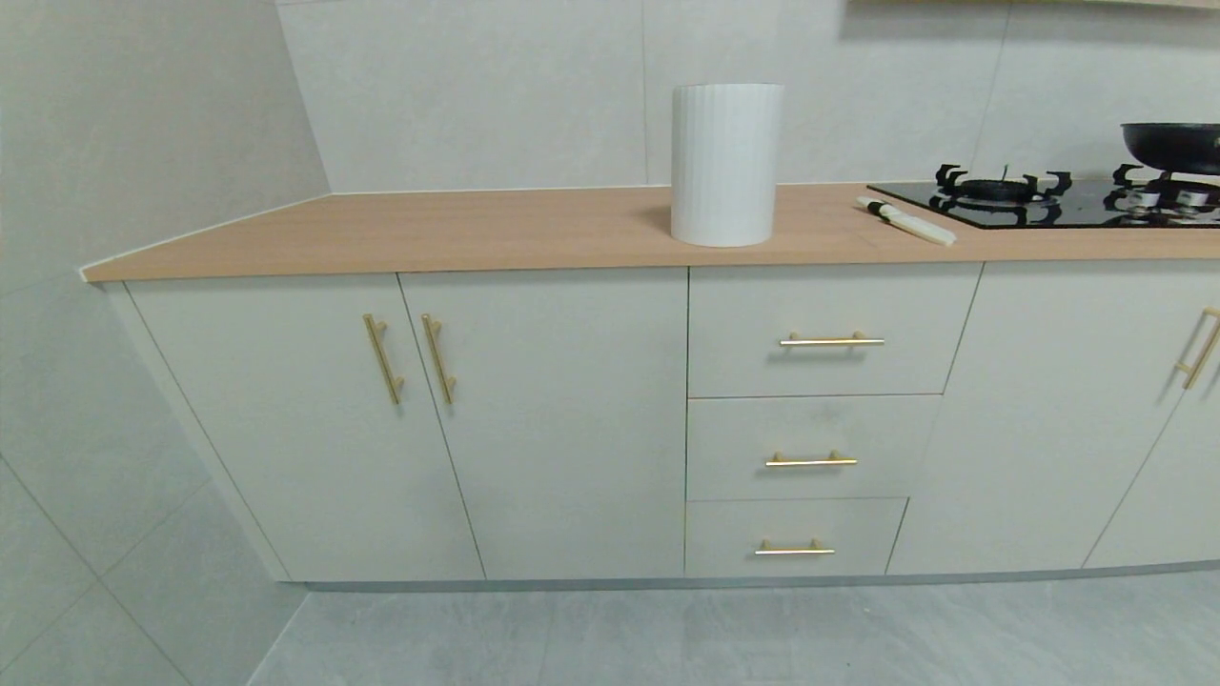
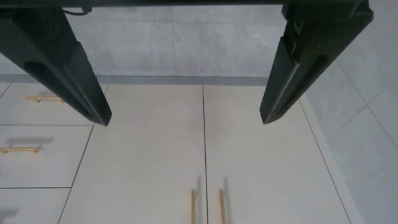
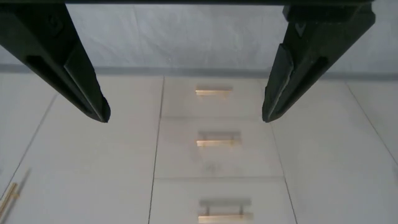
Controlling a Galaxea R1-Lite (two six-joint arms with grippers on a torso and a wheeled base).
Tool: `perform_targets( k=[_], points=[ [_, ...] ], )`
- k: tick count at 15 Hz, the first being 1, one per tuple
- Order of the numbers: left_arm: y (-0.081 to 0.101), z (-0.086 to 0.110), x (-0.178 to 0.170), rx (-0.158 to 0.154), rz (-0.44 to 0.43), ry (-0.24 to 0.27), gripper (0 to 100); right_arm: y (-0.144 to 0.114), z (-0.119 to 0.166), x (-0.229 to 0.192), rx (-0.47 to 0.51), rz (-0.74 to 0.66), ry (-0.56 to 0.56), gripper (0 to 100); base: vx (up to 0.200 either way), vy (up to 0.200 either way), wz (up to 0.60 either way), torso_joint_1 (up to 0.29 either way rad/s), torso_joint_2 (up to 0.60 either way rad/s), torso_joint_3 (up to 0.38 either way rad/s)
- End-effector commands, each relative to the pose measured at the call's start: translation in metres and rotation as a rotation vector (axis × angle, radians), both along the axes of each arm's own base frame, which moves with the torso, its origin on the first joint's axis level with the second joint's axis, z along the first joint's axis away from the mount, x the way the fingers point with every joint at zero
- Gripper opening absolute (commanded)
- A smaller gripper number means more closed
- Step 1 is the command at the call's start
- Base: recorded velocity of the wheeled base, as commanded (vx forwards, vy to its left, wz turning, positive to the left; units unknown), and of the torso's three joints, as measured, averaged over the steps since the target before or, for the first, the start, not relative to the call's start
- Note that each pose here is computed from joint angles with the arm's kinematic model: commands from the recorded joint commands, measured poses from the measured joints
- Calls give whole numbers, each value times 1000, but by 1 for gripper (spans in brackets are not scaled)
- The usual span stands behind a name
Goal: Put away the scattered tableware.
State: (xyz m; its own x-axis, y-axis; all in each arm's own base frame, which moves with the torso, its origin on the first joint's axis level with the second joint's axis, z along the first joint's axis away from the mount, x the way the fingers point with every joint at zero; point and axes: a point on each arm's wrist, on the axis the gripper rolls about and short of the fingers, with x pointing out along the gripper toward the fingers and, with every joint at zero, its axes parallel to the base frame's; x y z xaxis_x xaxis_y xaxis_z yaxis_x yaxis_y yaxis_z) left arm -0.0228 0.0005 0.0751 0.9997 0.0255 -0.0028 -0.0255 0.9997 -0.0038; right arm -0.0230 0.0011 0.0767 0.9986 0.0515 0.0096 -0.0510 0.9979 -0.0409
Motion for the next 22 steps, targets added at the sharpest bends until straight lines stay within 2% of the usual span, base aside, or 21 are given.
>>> perform_targets(
  k=[1, 3, 10, 22],
  points=[
    [0, 0, 0, -1, 2, 0, 100, 0, -1, 0, -4, -1, 9, 100, 0, 0, 0, 0, 0, 0],
    [0, 0, 0, -1, 1, 0, 100, 0, -1, 0, 31, -1, 10, 100, 0, 0, 0, 0, 0, 0],
    [0, 0, 0, 4, 1, 0, 100, 0, -1, 0, 37, -4, 8, 100, 0, 0, 0, 0, 0, 0],
    [0, 0, 0, 1, 1, 0, 100, 0, -1, 0, 43, -4, 9, 100, 200, 0, 0, 1, 1, 2]
  ],
)
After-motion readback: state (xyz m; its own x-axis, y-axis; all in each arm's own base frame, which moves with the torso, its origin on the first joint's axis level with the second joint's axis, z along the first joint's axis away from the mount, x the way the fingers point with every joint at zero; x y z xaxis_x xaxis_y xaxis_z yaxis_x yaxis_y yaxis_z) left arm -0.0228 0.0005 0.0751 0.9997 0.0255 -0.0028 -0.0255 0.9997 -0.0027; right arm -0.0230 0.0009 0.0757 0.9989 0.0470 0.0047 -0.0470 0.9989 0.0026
